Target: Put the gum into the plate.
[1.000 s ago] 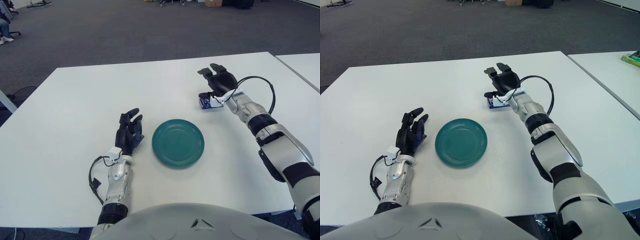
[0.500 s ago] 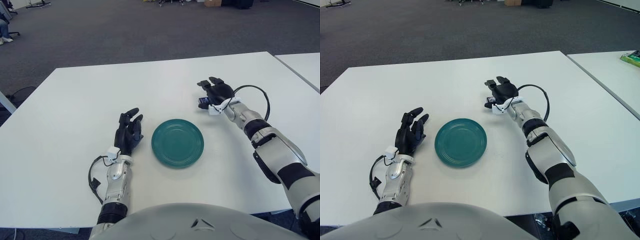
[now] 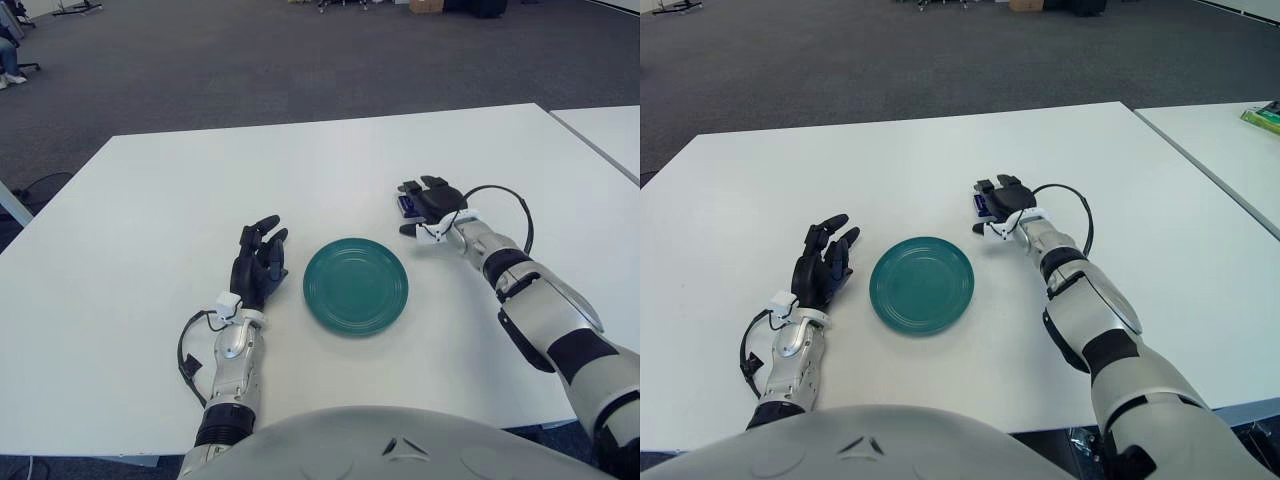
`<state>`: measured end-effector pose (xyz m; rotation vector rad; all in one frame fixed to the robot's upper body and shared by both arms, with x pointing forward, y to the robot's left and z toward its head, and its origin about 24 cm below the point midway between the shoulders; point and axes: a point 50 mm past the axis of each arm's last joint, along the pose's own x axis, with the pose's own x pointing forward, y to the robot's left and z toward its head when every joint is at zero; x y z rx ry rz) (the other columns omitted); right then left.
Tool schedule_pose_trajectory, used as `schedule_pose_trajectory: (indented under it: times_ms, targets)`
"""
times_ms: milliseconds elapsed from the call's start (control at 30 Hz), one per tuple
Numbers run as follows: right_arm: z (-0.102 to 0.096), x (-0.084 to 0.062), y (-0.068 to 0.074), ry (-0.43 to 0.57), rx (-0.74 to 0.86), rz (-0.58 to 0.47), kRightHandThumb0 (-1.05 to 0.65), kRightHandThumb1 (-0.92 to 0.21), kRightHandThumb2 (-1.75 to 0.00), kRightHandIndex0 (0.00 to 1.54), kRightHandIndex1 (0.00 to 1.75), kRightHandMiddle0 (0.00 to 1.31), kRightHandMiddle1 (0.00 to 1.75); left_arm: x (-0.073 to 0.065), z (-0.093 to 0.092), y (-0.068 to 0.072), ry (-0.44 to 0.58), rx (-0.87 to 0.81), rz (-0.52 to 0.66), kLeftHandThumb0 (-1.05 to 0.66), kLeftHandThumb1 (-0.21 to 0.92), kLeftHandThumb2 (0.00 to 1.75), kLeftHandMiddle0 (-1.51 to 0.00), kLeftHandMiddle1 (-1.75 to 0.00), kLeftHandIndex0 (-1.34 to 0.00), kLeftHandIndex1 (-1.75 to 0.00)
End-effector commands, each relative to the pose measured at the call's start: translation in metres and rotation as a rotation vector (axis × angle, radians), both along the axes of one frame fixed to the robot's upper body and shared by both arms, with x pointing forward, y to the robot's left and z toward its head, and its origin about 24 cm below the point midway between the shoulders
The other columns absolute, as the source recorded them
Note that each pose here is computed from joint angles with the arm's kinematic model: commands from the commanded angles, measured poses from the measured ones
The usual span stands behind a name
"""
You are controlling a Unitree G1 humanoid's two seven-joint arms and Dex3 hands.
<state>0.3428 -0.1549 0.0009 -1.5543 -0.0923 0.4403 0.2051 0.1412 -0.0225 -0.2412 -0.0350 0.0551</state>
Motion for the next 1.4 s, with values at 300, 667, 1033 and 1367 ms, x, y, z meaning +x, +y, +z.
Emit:
schedule_pose_trajectory:
  times_ms: [300,667,1033,1367]
  targets:
    - [-0.033,-0.023,-0.015,0.163,-0.099,-0.035,-0.91,-0.92,-0.74,0.20,0.02,0.00,0.50,-0.034,-0.042,-0.023,0.213,-0.145,0.027,-0.72,0.92,0.63,-0.31,-0.55,-0.08,-0.97]
    - [-0.045,-0.032,-0.025,0.241,-0.177,-0.062,-0.88,-0.92,-0.79,0.30,0.05,0.00,0.57,-0.031,-0.036,-0.027,0.183,-0.165,0.019,-0.73,0.92,0.58,-0.33,-0.55,-0.09,-0.97]
    - [-0.052,-0.042,-0.035,0.259,-0.231,-0.028,-0.84,-0.92,-0.82,0.43,0.08,0.00,0.74,-0.032,-0.041,-0.025,0.201,-0.183,0.034,-0.73,0.92,0.57,-0.34,-0.56,-0.10,-0.97]
    - [-0.056,-0.053,-0.052,0.299,-0.223,-0.016,-0.82,-0.92,-0.86,0.55,0.12,0.00,0.90,-0.036,-0.045,-0.018,0.210,-0.197,0.071,-0.69,0.92,0.57,-0.36,-0.57,-0.08,-0.97]
